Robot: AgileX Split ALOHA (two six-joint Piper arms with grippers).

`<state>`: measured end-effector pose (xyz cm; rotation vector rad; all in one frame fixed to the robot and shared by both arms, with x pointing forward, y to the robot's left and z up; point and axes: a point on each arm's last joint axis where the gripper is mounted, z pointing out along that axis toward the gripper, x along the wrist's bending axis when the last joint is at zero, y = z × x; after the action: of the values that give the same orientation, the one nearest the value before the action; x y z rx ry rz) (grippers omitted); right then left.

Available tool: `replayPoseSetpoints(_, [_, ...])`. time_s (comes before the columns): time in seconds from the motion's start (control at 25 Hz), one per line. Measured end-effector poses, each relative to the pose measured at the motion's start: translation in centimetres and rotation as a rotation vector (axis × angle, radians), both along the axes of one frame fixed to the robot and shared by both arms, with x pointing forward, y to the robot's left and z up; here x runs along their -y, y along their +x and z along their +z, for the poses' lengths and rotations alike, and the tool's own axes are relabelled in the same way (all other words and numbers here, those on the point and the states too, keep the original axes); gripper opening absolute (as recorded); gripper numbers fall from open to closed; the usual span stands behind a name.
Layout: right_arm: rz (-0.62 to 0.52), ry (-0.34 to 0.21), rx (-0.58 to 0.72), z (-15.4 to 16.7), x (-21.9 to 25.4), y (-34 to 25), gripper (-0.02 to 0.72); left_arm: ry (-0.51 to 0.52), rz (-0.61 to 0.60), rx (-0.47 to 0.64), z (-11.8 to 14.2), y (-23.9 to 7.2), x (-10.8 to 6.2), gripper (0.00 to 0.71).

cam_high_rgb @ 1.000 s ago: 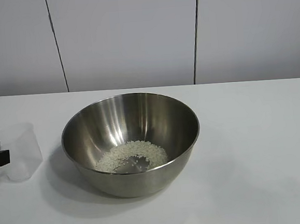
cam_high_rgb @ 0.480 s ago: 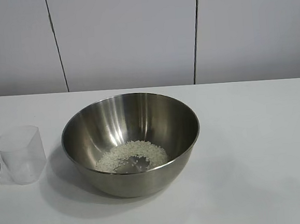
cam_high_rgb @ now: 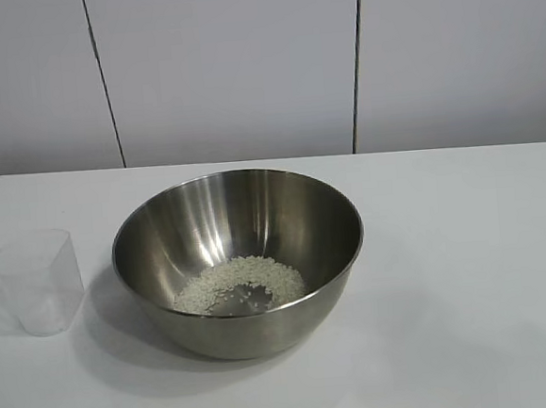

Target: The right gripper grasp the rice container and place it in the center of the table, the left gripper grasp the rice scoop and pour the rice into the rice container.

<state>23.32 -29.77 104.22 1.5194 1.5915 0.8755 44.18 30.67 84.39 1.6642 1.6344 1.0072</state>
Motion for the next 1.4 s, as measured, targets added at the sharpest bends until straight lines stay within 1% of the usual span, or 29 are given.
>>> replayPoseSetpoints(0.12, [0.000, 0.000, 0.000, 0.0, 0.0, 0.0, 0.503, 0.003, -0.008, 0.000, 0.0, 0.0, 0.0, 0.414])
replayPoseSetpoints(0.24, [0.000, 0.000, 0.000, 0.0, 0.0, 0.0, 0.503, 0.032, -0.002, -0.004, 0.0, 0.0, -0.1, 0.414])
replayPoseSetpoints(0.4, [0.000, 0.000, 0.000, 0.0, 0.0, 0.0, 0.503, 0.071, 0.015, 0.007, 0.1, 0.4, -0.4, 0.414])
replayPoseSetpoints(0.48, [0.000, 0.000, 0.000, 0.0, 0.0, 0.0, 0.503, 0.073, 0.038, 0.020, 0.2, 0.8, -0.8, 0.414])
replayPoseSetpoints(0.56, [0.000, 0.000, 0.000, 0.0, 0.0, 0.0, 0.503, 0.066, 0.079, 0.043, 0.4, 1.4, -1.7, 0.414])
replayPoseSetpoints(0.72, [0.000, 0.000, 0.000, 0.0, 0.0, 0.0, 0.503, -0.004, 0.148, 0.089, 0.6, 2.2, -4.0, 0.414])
replayPoseSetpoints(0.84, [0.000, 0.000, -0.001, 0.0, 0.0, 0.0, 0.503, -0.071, 0.155, 0.151, 1.1, 3.4, -5.5, 0.414])
replayPoseSetpoints(0.92, [0.000, 0.000, -0.001, 0.0, 0.0, 0.0, 0.503, -0.102, 0.143, 0.217, 2.1, 4.6, -6.5, 0.414])
replayPoseSetpoints(1.0, [0.000, 0.000, -0.001, 0.0, 0.0, 0.0, 0.503, -0.103, 0.138, 0.322, 4.3, 6.1, -7.6, 0.414])
replayPoseSetpoints(1.04, [0.000, 0.000, -0.001, 0.0, 0.0, 0.0, 0.503, -0.090, 0.141, 0.354, 5.8, 6.7, -8.2, 0.414])
replayPoseSetpoints(1.08, [0.000, 0.000, -0.001, 0.0, 0.0, 0.0, 0.503, -0.077, 0.153, 0.353, 6.9, 7.1, -8.9, 0.414])
replayPoseSetpoints(1.12, [0.000, 0.000, -0.001, 0.0, 0.0, 0.0, 0.503, -0.055, 0.156, 0.366, 8.6, 7.5, -9.4, 0.414])
replayPoseSetpoints(1.2, [0.000, 0.000, -0.001, 0.0, 0.0, 0.0, 0.503, -0.017, 0.171, 0.349, 11.6, 7.8, -10.4, 0.414])
replayPoseSetpoints(1.28, [0.000, 0.000, -0.001, 0.0, 0.0, 0.0, 0.503, 0.010, 0.193, 0.391, 15.4, 7.6, -10.8, 0.414])
replayPoseSetpoints(1.4, [0.000, 0.000, -0.001, 0.0, 0.0, 0.0, 0.503, 0.027, 0.222, 0.463, 20.8, 6.3, -10.5, 0.414])
